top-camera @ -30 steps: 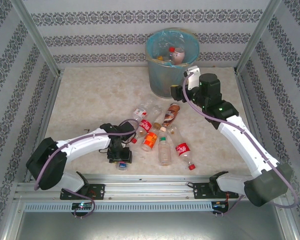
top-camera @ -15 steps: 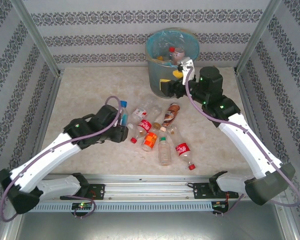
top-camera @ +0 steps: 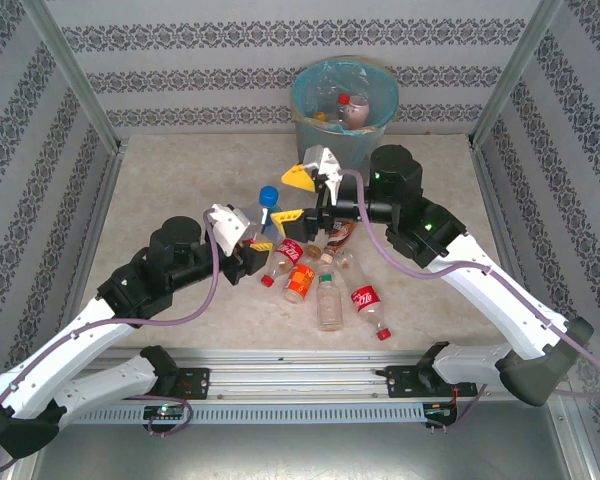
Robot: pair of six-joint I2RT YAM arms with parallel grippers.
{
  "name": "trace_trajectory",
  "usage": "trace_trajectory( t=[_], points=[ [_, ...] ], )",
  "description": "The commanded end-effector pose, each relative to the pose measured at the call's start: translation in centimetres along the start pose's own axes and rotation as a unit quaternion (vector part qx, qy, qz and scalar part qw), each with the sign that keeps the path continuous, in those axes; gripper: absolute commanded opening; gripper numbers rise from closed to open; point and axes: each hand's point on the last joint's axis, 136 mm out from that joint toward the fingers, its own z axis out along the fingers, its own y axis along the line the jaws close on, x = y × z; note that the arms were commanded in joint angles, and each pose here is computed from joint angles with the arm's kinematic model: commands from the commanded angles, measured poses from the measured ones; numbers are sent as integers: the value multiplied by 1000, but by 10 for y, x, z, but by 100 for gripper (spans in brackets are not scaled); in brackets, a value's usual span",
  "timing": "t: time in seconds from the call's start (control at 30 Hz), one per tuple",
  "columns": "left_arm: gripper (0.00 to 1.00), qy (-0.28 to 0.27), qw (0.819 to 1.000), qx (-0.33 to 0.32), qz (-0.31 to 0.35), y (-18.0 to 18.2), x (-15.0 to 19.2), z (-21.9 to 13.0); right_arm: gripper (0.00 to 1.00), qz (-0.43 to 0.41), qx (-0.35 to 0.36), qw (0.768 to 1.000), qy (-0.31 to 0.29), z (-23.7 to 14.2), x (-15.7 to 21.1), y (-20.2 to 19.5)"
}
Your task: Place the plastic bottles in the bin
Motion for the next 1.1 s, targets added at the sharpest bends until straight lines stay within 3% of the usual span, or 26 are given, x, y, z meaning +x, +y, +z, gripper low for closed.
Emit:
trace_trajectory(
  t=[0.0, 0.1, 0.53, 0.57, 0.63, 0.67, 0.73, 0.8, 0.87, 1.07],
  points=[
    [45, -41, 996, 66, 44, -22, -13, -2, 82, -28, 0, 1000, 12, 1, 4, 8],
    [45, -42, 995, 79, 43, -27, -11, -2, 76, -28, -8, 999, 20, 4, 8, 13],
    [45, -41, 995, 72, 55, -25, -6, -1, 32, -51, -48, 997, 24, 4, 7, 29],
    [47, -42, 995, 68, 56, -23, -7, -1, 27, -51, -49, 997, 25, 4, 7, 29],
    [50, -45, 996, 57, 57, -20, -7, -2, 3, -53, -53, 997, 26, 4, 7, 29],
    [51, -50, 996, 49, 59, -18, -8, -3, 0, -53, -50, 997, 26, 4, 7, 28],
    [56, -60, 996, 33, 62, -13, -10, -5, 0, -53, -45, 997, 24, 4, 6, 26],
    [75, -75, 995, 14, 62, -7, -15, -8, 0, -51, -32, 998, 25, 4, 5, 22],
    [87, -92, 993, -5, 67, -1, -19, -11, 0, -47, -7, 999, 25, 3, 1, 12],
    [98, -133, 986, -57, 77, 15, -32, -15, 0, -32, 96, 995, -4, -14, -29, -34]
  ],
)
